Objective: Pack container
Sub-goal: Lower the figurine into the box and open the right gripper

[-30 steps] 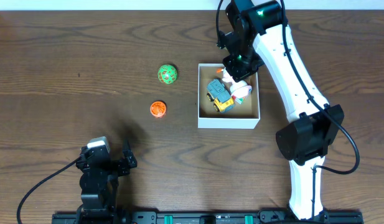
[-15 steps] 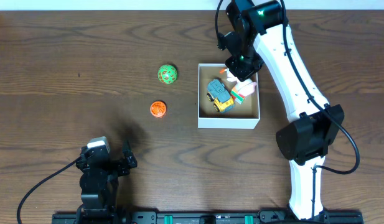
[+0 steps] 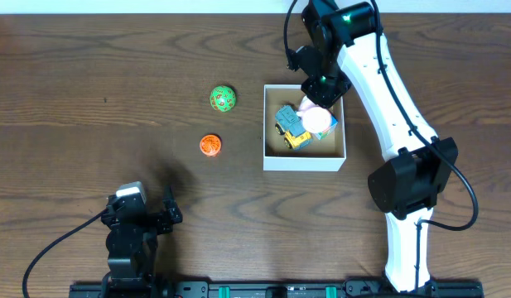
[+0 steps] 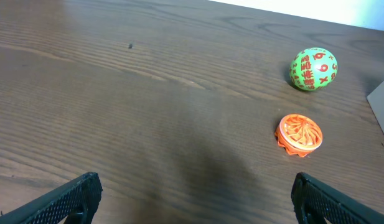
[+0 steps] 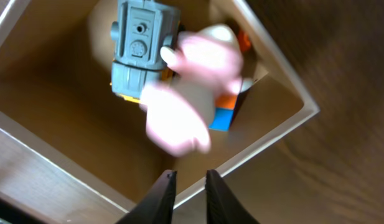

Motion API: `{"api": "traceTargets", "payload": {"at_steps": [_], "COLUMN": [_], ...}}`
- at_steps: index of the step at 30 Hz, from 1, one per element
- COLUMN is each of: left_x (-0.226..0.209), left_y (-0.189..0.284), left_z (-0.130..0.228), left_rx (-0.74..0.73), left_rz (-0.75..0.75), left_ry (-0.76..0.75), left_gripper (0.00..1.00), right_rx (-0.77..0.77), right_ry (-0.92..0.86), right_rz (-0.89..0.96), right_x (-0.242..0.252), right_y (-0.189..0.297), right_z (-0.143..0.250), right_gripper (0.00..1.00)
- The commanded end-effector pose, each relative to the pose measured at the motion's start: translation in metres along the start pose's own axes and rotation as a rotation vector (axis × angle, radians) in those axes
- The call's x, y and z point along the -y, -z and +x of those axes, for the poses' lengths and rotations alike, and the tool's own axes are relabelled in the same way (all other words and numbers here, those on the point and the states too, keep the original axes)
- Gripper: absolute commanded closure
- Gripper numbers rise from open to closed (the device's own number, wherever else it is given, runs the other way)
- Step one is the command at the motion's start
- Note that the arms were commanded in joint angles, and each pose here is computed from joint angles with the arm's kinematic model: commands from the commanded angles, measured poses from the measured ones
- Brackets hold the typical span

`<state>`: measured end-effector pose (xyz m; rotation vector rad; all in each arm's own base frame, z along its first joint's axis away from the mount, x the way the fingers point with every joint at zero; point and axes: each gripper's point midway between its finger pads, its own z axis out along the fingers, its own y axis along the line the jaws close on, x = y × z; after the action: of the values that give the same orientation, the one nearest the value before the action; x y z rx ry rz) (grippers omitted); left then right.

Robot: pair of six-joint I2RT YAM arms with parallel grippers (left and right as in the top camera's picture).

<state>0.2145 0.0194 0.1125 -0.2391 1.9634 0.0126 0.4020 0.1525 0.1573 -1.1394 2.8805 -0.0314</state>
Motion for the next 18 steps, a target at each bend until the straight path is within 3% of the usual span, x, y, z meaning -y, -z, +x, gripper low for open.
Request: {"api": "traceTargets", "payload": {"at_steps": [1,14,18], "left_x": [-0.002,-0.002,-0.002], "left_y": [-0.003,-0.003,-0.003], "left_z": [0.008,0.008,0.008], "left_rx": [-0.017,-0.017,-0.017], "left_rz": [-0.008,-0.008,-0.008], "left_ry": [0.004,0.004,0.004], "left_gripper": [0.02,0.02,0.02], "right_rx": [0.018,0.116,0.171], "right_ry": [0.012,-0.102,-0.2], "right_rz": [0.014,0.052,0.069], "right_x": [0.004,0.015,0.022], "right_y": [0.005,0.012,0.027], "right_z": [0.0,-0.022,-0.029], "right_gripper": [0.75,0.5,0.38]}}
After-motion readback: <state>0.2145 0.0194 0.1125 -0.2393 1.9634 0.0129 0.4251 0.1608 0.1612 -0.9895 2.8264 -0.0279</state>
